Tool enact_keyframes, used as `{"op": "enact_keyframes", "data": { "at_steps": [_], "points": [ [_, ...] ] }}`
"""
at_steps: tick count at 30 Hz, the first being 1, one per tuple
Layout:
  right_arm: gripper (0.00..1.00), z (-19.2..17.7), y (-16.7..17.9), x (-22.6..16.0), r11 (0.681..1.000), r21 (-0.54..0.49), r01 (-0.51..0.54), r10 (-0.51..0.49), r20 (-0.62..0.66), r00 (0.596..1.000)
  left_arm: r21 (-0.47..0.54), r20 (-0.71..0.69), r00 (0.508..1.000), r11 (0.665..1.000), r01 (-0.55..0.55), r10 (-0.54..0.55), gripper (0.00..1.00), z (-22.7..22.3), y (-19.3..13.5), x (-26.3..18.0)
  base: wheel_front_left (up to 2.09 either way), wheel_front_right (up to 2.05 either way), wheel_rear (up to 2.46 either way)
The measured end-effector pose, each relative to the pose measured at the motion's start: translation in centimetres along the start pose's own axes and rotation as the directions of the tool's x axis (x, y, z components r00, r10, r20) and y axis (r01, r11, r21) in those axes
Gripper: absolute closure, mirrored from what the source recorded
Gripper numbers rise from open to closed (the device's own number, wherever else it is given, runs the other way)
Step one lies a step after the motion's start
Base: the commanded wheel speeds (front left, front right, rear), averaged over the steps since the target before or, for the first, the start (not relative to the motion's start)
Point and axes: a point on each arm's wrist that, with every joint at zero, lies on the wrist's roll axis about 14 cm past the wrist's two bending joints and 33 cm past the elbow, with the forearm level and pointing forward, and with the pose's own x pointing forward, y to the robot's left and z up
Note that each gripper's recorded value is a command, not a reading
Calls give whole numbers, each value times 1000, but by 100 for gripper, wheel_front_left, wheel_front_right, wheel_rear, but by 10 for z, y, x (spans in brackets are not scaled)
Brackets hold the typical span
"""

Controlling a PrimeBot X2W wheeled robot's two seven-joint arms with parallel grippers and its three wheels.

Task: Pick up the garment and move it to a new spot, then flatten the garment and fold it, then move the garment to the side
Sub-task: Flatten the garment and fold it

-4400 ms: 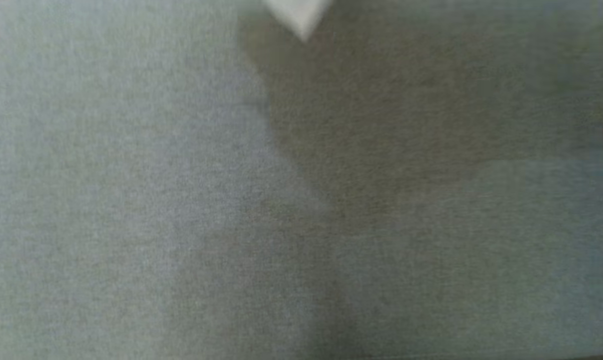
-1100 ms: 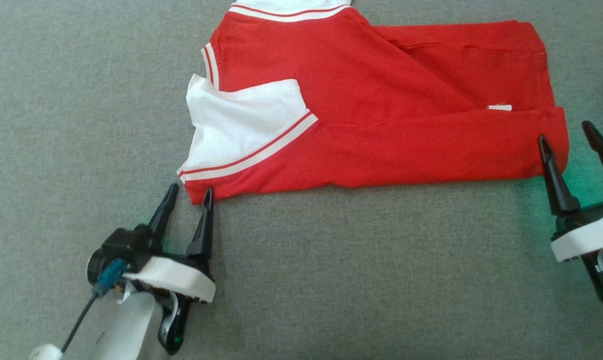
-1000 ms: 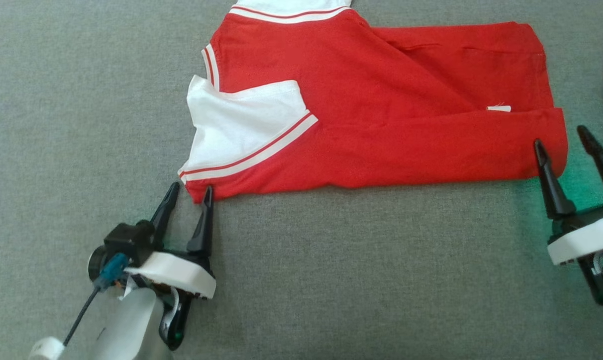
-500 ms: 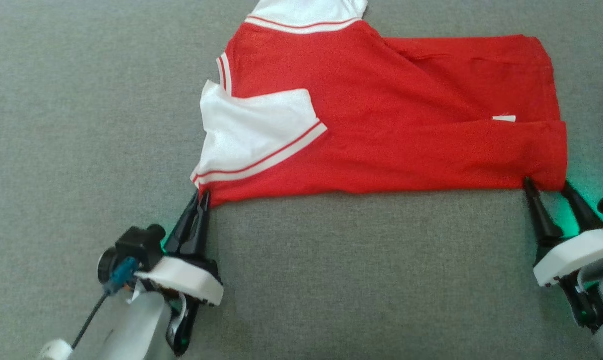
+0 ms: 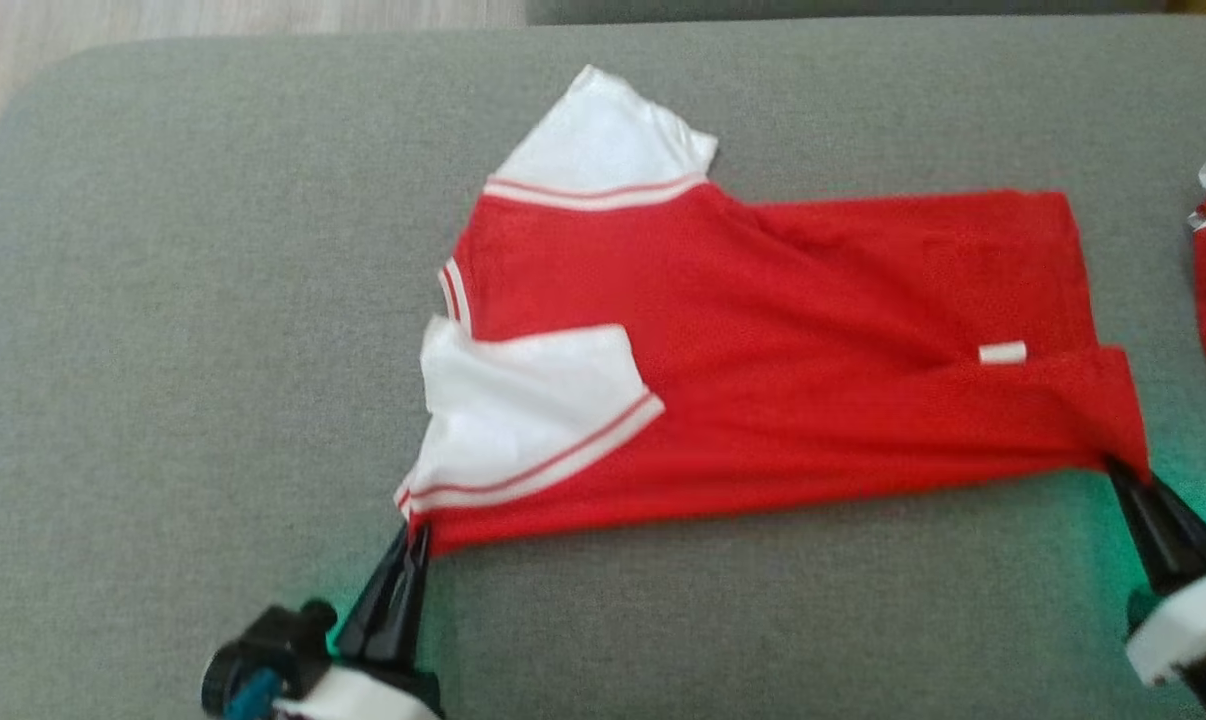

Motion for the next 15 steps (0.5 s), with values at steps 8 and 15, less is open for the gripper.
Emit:
{"op": "enact_keyframes", "data": {
  "at_steps": [8,15],
  "points": [
    [100,-22,3,-29,1000,18,-8,9,-67,998,1,-79,997,1000,7,-7,100,-14,-7,-18,0,0,0],
    [0,-8,-2,-27,1000,9,14,-14,-23,1000,23,-97,995,1000,20,-18,0,-5,-6,-14,0,0,0]
  ]
}}
